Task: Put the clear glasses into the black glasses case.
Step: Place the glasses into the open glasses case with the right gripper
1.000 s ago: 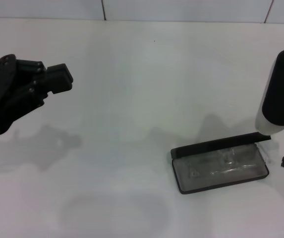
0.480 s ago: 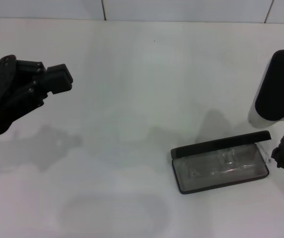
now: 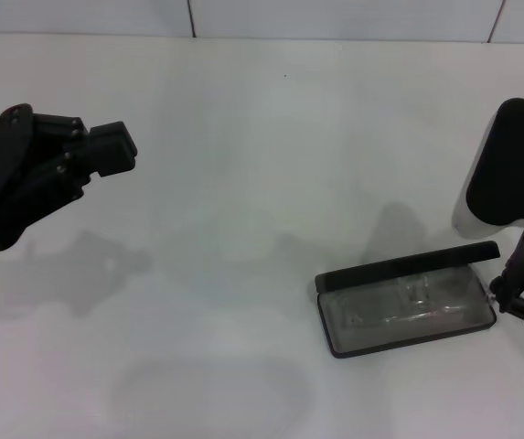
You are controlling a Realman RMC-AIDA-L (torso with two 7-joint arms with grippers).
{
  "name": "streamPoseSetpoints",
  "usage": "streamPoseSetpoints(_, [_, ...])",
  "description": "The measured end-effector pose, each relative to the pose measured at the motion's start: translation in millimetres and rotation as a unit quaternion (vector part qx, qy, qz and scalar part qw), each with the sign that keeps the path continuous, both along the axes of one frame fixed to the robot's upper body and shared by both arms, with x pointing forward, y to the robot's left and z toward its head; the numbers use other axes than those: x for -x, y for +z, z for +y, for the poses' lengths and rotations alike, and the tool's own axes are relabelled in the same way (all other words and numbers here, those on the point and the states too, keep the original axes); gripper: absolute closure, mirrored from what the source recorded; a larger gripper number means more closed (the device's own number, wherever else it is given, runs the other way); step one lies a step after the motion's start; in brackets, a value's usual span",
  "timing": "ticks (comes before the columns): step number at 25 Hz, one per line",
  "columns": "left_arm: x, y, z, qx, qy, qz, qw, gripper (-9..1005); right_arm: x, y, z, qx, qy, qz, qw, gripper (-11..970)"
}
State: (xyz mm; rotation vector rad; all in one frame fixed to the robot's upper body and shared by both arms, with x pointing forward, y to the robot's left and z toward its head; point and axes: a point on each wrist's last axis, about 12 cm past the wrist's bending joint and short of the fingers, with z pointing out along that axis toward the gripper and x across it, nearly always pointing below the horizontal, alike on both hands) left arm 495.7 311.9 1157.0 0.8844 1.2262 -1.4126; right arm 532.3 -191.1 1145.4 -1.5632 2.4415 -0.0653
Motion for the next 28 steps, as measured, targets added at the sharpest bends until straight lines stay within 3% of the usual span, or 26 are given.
streamPoseSetpoints(21, [2.4,-1.8,1.7,0.000,0.003,0.003,1.000,941,2.0,1.6,5.7,-0.033,0.009,0.006,0.999,936])
streamPoseSetpoints(28, [3.0,-2.2,1.7,0.000,0.003,0.004,1.000,941,8.2,15.2,4.5,-0.038,0.008,0.006,0.999,931])
